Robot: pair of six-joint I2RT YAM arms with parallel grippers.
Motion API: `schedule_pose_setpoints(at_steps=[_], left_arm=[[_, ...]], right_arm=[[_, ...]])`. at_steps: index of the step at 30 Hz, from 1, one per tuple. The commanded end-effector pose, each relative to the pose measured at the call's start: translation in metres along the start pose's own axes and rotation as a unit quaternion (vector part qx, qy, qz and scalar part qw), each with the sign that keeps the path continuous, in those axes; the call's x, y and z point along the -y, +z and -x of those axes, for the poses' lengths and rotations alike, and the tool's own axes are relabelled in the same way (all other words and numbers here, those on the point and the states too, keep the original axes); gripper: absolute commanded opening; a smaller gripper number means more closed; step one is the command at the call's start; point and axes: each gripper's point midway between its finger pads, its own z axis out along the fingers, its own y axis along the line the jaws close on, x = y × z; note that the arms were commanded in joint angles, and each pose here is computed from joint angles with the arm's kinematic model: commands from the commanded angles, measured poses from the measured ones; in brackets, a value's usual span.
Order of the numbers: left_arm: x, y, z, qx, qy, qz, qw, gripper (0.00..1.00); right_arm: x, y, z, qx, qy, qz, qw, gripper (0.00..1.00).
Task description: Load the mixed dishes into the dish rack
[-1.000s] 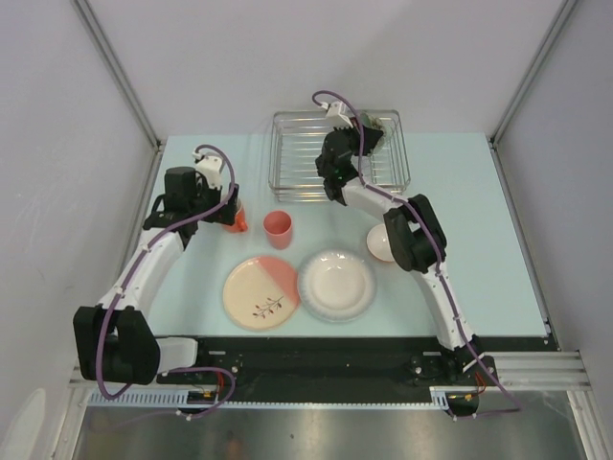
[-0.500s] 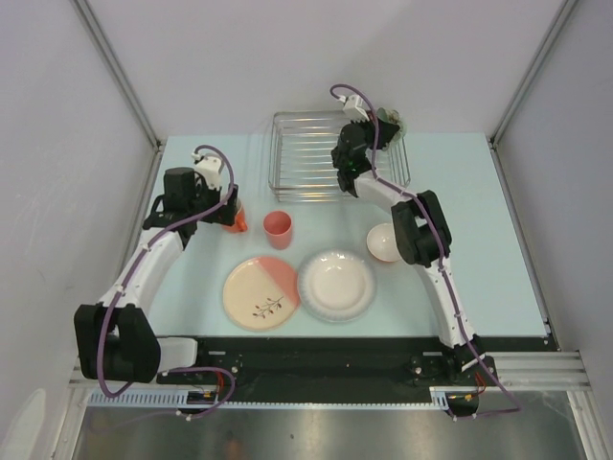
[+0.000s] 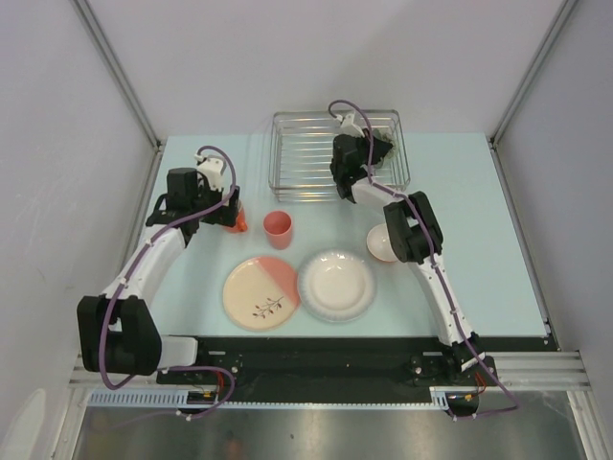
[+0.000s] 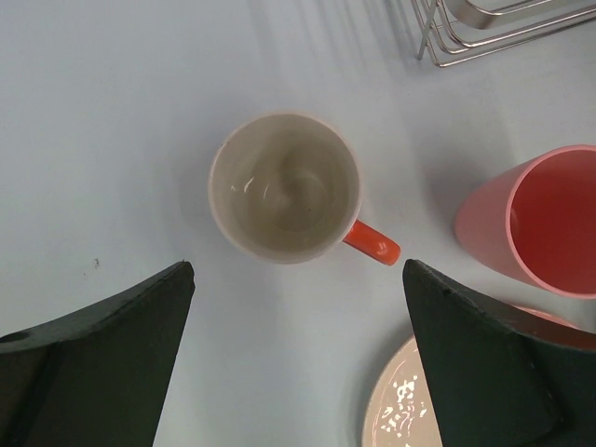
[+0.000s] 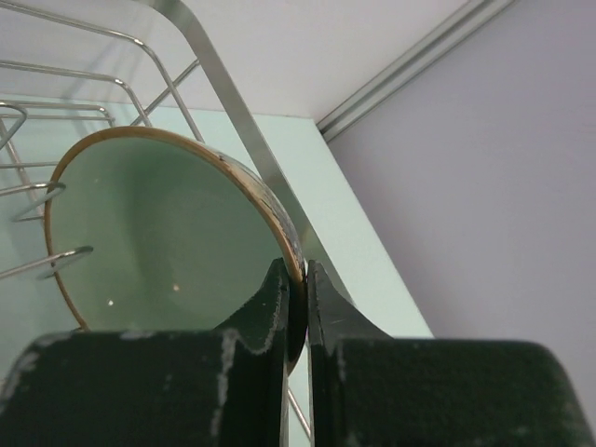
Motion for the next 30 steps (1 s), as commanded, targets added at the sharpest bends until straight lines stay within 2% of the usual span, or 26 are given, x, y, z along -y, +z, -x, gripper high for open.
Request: schedule_pose_setpoints(at_steps=[1, 3, 5, 6, 7, 8, 9, 12, 19, 24, 26, 28, 30], left_arm=[[-0.002, -0.002, 0.02, 0.028, -0.009, -0.002, 1.0, 1.0], [-0.001, 0.0, 0.018, 0.026, -0.012, -0.006, 1.0, 1.0], [0.0, 0.0, 0.018, 0.025, -0.013, -0.008, 1.0, 1.0], [0.0, 0.001, 0.017, 0.024, -0.015, -0.009, 1.0, 1.0], [0.001, 0.002, 0.016, 0.022, -0.016, -0.011, 1.0, 1.0], [0.001, 0.002, 0.016, 0.023, -0.017, -0.012, 1.0, 1.0], [0.002, 0.003, 0.016, 0.021, -0.018, -0.014, 1.0, 1.0], [0.005, 0.004, 0.015, 0.021, -0.023, -0.021, 0.999, 1.0], [0.008, 0.001, 0.016, 0.025, -0.028, -0.027, 0.999, 1.0], [0.003, -0.007, 0.022, 0.037, -0.015, -0.013, 0.999, 1.0], [0.003, -0.01, 0.023, 0.041, -0.011, -0.012, 0.999, 1.0], [0.002, -0.013, 0.025, 0.046, -0.008, -0.008, 0.999, 1.0], [0.003, -0.015, 0.024, 0.048, -0.009, -0.01, 0.999, 1.0]], right_arm=[[0.008, 0.003, 0.021, 0.008, 0.076, -0.006, 0.997, 0.0], [0.007, 0.006, 0.02, 0.003, 0.075, 0.001, 0.997, 0.0], [0.005, 0.008, 0.02, -0.002, 0.08, 0.009, 0.997, 0.06], [0.004, 0.01, 0.019, -0.004, 0.082, 0.012, 0.997, 0.17], [0.005, 0.011, 0.019, -0.007, 0.086, 0.016, 0.996, 0.25], [0.006, 0.011, 0.021, -0.006, 0.09, 0.019, 0.996, 0.42], [0.008, 0.012, 0.023, -0.006, 0.094, 0.018, 0.995, 0.51], [0.024, 0.012, 0.028, -0.011, 0.108, 0.01, 0.994, 0.7], [0.086, -0.013, 0.061, -0.008, 0.147, -0.023, 0.989, 0.81], [0.164, -0.063, 0.084, -0.009, 0.208, -0.066, 0.976, 0.93], [0.172, -0.081, 0.06, -0.029, 0.195, -0.075, 0.977, 0.98], [0.205, -0.106, 0.057, -0.033, 0.247, -0.077, 0.965, 1.0], [0.214, -0.133, 0.031, -0.04, 0.234, -0.067, 0.969, 1.0]])
